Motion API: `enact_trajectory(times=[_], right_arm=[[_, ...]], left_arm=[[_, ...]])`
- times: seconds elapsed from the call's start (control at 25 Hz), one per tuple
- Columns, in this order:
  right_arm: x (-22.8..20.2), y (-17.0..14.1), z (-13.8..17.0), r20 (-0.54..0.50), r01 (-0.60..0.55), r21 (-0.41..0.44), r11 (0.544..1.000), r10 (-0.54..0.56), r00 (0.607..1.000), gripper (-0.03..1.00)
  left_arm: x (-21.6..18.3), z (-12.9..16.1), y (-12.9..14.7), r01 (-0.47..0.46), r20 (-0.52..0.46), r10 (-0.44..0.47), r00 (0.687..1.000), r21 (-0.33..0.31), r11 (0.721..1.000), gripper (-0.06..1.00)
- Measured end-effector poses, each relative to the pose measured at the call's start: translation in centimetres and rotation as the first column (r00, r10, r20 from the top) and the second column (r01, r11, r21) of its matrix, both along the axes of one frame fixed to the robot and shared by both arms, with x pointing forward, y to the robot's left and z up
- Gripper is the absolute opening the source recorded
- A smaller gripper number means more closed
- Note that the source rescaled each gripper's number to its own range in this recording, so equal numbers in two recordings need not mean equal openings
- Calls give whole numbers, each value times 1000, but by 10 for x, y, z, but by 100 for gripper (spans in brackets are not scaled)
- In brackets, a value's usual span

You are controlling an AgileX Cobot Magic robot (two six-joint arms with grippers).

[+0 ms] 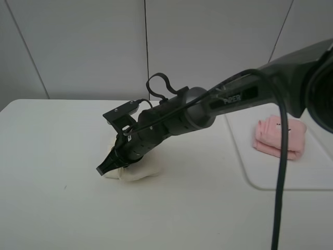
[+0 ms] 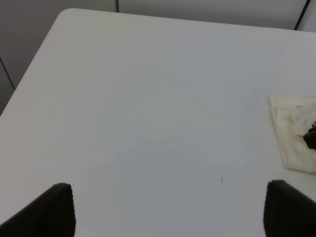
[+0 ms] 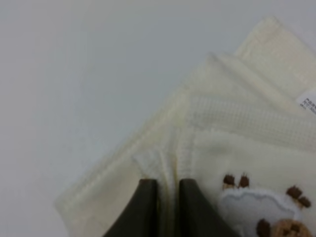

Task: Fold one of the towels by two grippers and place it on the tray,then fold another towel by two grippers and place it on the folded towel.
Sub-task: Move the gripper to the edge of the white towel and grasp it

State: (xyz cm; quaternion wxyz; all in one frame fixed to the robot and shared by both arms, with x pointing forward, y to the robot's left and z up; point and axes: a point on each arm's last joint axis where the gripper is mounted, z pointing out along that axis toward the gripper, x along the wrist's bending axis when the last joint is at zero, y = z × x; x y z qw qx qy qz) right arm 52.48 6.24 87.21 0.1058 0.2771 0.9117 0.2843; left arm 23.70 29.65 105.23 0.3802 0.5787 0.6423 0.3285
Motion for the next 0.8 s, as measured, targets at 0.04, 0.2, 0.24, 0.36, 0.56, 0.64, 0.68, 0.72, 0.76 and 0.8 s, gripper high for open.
enact_trajectory(times=[0.04,0.2,0.24,0.36,0.56,0.64,0.68,0.72,0.76,0.8], right_arm=[[0,0,-1,-2,1,-1,1000,-1,1000,0],[0,0,-8,-12,3,-5,1000,-3,1000,0],[0,0,-8,-9,-2,-7,1000,2,1000,0],[0,1,-7,-7,-6,-7,1000,6,1000,0],[0,1,-7,-7,-6,-7,1000,6,1000,0],[0,1,-5,-5,-7,-5,1000,7,1000,0],[0,1,-3,-4,-8,-4,1000,8,1000,0],[0,1,-1,-3,-8,-2,1000,8,1000,0],[0,1,1,1,-8,2,1000,8,1000,0],[0,0,3,-1,-8,1,1000,8,1000,1]], left_arm=[[0,0,0,0,0,0,1000,0,1000,93],[0,0,0,0,0,0,1000,0,1000,93],[0,0,0,0,0,0,1000,0,1000,93],[0,0,0,0,0,0,1000,0,1000,93],[0,0,0,0,0,0,1000,0,1000,93],[0,0,0,0,0,0,1000,0,1000,93],[0,0,0,0,0,0,1000,0,1000,93],[0,0,0,0,0,0,1000,0,1000,93],[0,0,0,0,0,0,1000,0,1000,93],[0,0,0,0,0,0,1000,0,1000,93]])
